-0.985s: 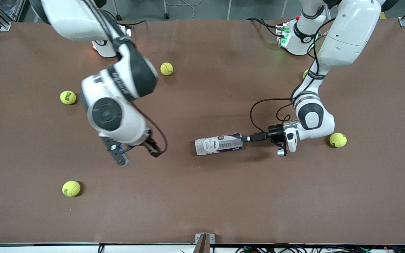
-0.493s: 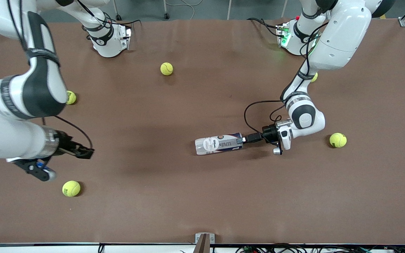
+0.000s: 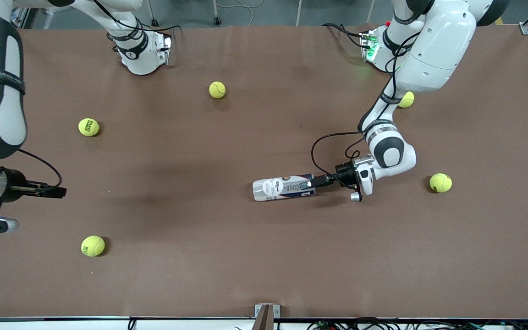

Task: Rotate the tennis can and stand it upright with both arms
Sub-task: 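Swing the can upright with the left gripper, bottom toward the table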

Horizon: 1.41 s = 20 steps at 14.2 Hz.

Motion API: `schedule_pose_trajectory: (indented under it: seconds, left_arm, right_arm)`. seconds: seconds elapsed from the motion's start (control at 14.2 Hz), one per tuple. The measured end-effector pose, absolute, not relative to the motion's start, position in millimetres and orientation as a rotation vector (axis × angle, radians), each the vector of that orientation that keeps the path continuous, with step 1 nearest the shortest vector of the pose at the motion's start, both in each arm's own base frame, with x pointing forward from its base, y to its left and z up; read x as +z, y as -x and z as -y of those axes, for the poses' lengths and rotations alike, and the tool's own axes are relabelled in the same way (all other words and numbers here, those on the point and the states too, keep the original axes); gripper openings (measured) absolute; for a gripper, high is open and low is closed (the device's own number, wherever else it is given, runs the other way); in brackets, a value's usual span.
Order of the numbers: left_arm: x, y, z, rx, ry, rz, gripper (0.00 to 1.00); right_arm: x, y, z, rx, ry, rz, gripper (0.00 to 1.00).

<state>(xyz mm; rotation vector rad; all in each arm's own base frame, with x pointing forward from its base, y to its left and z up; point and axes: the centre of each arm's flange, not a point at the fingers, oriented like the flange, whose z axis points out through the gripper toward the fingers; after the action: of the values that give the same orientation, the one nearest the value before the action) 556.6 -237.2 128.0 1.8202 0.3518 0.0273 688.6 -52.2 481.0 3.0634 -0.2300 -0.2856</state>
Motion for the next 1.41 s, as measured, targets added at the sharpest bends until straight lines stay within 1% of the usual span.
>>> schedule_pose_trajectory:
  seconds: [0.07,0.14,0.35,0.49,0.7,0.91,1.13,1.41]
  left_arm:
    - [128,-557,237,0.029,-1.820,-0.352,0.13]
    - [130,-560,237,0.034,-1.817,-0.349,0.04]
    - [148,-580,235,0.071,-1.804,-0.338,0.03]
    - [170,-600,235,0.018,-1.842,-0.313,0.03]
    - [229,-635,228,-0.160,-2.038,-0.297,0.03]
    - [287,-655,236,-0.255,-2.242,-0.367,0.03]
    - [336,-652,272,-0.266,-2.431,-0.407,0.03]
    - [383,-616,368,-0.191,-2.686,-0.460,0.03]
  right_arm:
    - [485,-687,65,-0.280,-3.069,0.174,1.00]
    - [489,-685,77,-0.274,-3.074,0.129,1.00]
    - [499,-680,96,-0.254,-3.081,0.103,1.00]
    - [506,-680,93,-0.230,-3.084,0.094,1.00]
    - [532,-677,85,-0.168,-3.089,0.078,1.00]
    - [556,-670,74,-0.133,-3.106,0.056,1.00]
    - [562,-661,54,-0.212,-3.111,0.017,1.00]
    - [564,-659,51,-0.222,-3.110,0.011,1.00]
